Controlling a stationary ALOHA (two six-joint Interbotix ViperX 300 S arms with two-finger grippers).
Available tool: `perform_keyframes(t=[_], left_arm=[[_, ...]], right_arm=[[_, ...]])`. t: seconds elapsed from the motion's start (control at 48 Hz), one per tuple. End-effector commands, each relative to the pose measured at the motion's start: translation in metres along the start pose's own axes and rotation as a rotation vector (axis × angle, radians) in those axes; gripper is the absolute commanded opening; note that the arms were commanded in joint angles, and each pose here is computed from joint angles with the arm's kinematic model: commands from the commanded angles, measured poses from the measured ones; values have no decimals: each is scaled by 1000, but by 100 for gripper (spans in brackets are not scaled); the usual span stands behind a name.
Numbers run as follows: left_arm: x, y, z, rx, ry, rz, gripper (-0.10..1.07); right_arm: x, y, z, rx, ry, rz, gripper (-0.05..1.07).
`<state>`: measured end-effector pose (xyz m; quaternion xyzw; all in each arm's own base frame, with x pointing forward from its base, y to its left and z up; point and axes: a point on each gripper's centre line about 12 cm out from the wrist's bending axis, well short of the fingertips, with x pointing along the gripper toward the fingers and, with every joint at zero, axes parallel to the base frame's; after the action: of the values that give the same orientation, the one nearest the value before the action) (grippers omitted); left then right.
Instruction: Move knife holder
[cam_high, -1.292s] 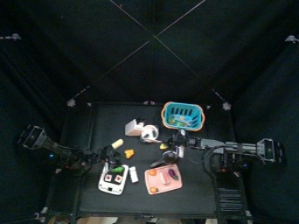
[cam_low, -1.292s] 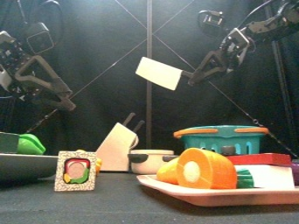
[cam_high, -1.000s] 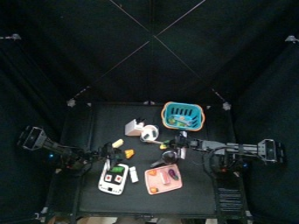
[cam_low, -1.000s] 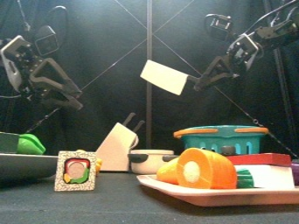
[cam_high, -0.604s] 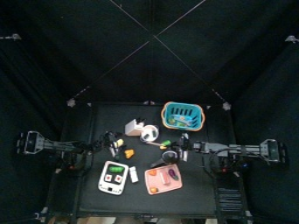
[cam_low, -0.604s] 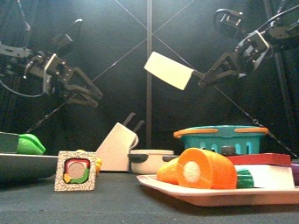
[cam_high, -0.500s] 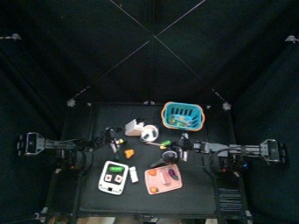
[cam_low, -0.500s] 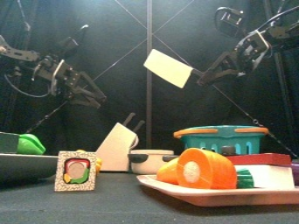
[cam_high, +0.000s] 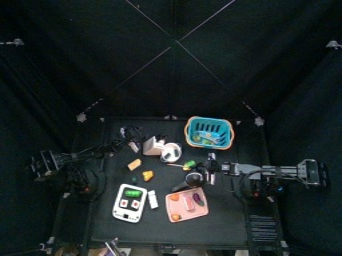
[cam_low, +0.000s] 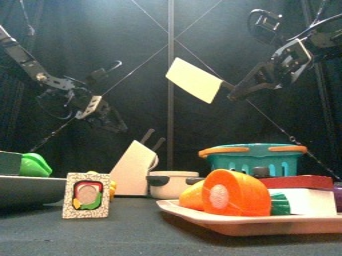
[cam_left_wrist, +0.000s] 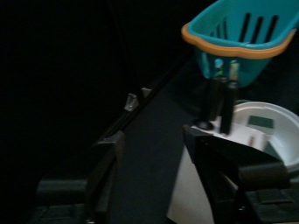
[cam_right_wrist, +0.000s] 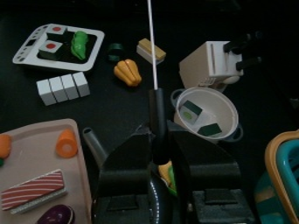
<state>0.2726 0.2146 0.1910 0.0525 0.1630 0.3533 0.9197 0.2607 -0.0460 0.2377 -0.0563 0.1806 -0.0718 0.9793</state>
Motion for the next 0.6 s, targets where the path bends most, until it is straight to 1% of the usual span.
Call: perform_keyframes(t=[0.0, 0.104, 0.146, 0.208, 0.292, 0.417, 0.479, 0.583], left_arm=[[26, 0, 5, 0, -5, 11, 61], [46, -3, -1, 3, 16, 7, 48], [50, -4, -2, 6, 21, 4, 46], [51, -5, -2, 3, 21, 3, 44], [48, -4, -4, 2, 26, 6, 45], [34, -3, -4, 5, 26, 3, 46], [27, -4, -4, 20, 20, -7, 48], [21, -6, -5, 56, 17, -29, 50]], right_arm=[[-1, -2, 5, 5, -24, -8, 41], [-1, -2, 4, 6, -21, -7, 41], [-1, -2, 3, 8, -21, -8, 41], [-1, -2, 3, 8, -19, -7, 41], [-1, -2, 2, 8, -16, -7, 41], [-1, -1, 1, 9, -16, -7, 41], [-1, -1, 1, 8, -16, -7, 41], [-1, -2, 3, 5, -25, -8, 41]])
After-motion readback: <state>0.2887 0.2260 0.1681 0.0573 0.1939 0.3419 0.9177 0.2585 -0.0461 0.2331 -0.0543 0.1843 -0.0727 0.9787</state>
